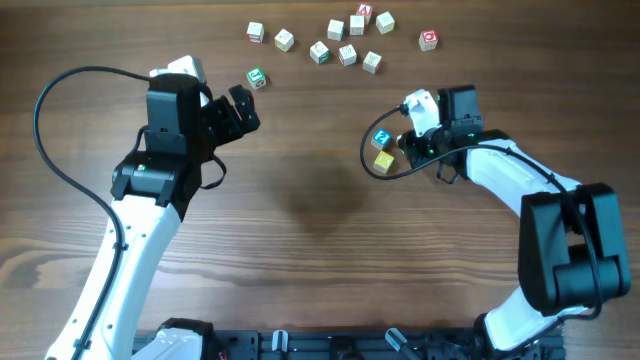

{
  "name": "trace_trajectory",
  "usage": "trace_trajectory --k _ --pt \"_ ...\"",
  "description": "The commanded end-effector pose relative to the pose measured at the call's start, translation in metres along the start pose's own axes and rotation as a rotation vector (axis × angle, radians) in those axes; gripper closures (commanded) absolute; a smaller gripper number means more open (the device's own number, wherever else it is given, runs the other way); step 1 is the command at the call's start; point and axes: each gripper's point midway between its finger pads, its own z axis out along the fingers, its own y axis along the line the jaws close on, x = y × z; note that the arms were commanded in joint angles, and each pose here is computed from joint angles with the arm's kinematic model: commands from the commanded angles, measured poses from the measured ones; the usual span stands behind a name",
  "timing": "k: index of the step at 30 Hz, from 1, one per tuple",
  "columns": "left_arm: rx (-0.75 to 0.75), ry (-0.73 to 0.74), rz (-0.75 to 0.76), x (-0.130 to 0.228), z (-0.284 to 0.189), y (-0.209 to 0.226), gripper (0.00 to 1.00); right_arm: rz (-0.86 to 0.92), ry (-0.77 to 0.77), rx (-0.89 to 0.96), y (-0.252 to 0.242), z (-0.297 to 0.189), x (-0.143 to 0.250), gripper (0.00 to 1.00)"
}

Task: Form a circle
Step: 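Lower the animal-picture block next to the blue '2' and open right gripper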

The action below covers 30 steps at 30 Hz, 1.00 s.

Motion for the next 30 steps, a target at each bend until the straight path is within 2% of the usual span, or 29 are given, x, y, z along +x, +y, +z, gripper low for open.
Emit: trace_trajectory --k 1,17,23,30 --pt "-0.007 -0.003 -0.014 -0.001 -0.001 0.003 0.00 -0.012 0.003 0.014 -0.004 0.005 0.002 0.96" --pt "-0.007 -0.003 -0.014 -0.001 -0.001 0.003 0.00 0.031 -0.013 -0.062 0.009 0.005 0.000 0.95" --pt "-0.011 0.004 -0.014 0.001 -0.001 0.004 0.00 0.030 -0.011 -0.058 0.008 0.005 0.000 0.87" --pt "-0.013 0.008 -0.014 0.002 -0.001 0.004 0.00 0.015 0.001 -0.062 0.009 0.005 0.003 0.87"
